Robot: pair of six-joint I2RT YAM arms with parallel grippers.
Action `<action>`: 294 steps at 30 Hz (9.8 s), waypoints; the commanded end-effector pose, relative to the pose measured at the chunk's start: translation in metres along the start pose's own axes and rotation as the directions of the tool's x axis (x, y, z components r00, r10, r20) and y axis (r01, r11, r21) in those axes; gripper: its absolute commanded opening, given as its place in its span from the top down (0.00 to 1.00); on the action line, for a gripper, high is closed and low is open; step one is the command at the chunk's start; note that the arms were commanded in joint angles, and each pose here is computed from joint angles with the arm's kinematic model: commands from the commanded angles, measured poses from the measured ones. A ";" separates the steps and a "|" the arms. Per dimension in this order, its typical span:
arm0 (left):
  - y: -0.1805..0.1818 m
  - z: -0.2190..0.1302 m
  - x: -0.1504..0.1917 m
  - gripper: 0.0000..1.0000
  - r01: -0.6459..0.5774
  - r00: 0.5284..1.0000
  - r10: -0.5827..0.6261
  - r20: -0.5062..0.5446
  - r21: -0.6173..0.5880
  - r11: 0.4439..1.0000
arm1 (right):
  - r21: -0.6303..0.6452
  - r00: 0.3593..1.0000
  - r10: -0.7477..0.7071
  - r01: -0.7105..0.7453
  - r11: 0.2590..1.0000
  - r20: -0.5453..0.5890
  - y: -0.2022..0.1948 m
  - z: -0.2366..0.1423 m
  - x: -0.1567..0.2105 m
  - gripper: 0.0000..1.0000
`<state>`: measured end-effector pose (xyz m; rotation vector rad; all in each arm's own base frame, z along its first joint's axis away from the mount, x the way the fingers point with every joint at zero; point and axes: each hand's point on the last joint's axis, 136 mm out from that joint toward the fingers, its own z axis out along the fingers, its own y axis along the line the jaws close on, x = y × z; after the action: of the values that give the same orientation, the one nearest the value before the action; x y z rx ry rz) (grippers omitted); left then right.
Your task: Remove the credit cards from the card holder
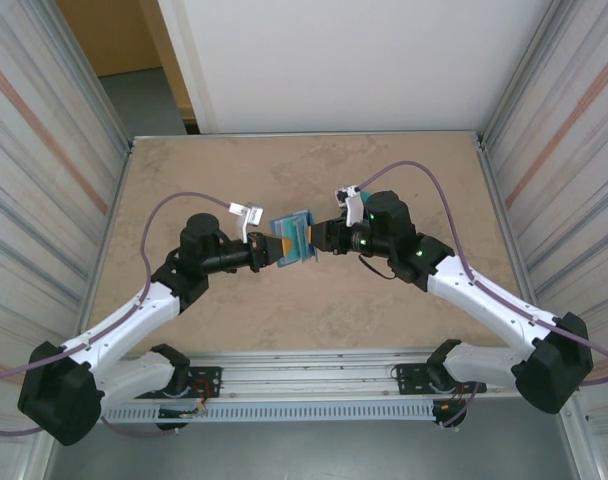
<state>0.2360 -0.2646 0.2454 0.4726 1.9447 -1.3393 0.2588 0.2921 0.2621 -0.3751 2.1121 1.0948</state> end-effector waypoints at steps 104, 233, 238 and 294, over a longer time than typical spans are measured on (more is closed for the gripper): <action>0.122 -0.042 0.053 0.01 0.248 0.967 -0.239 0.093 -0.569 0.784 | 0.238 0.891 0.446 -0.416 0.878 -0.085 -0.068 0.023 0.073 1.00; 0.183 -0.008 0.138 0.16 -0.207 0.928 -0.150 -0.341 -0.807 0.553 | 0.297 0.777 0.500 -0.410 0.863 -0.382 -0.128 0.101 0.165 0.82; 0.184 -0.007 0.138 0.16 -0.208 0.926 -0.155 -0.344 -0.809 0.550 | 0.276 0.768 0.506 -0.427 0.861 -0.391 -0.126 0.105 0.167 0.79; 0.186 -0.009 0.136 0.15 -0.244 0.914 -0.158 -0.374 -0.816 0.524 | 0.314 0.774 0.516 -0.419 0.852 -0.368 -0.147 0.069 0.156 0.96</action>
<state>0.2652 -0.2039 0.0275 0.2780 2.5982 -0.1360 0.2642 0.2778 0.0337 0.0557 2.8075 1.1440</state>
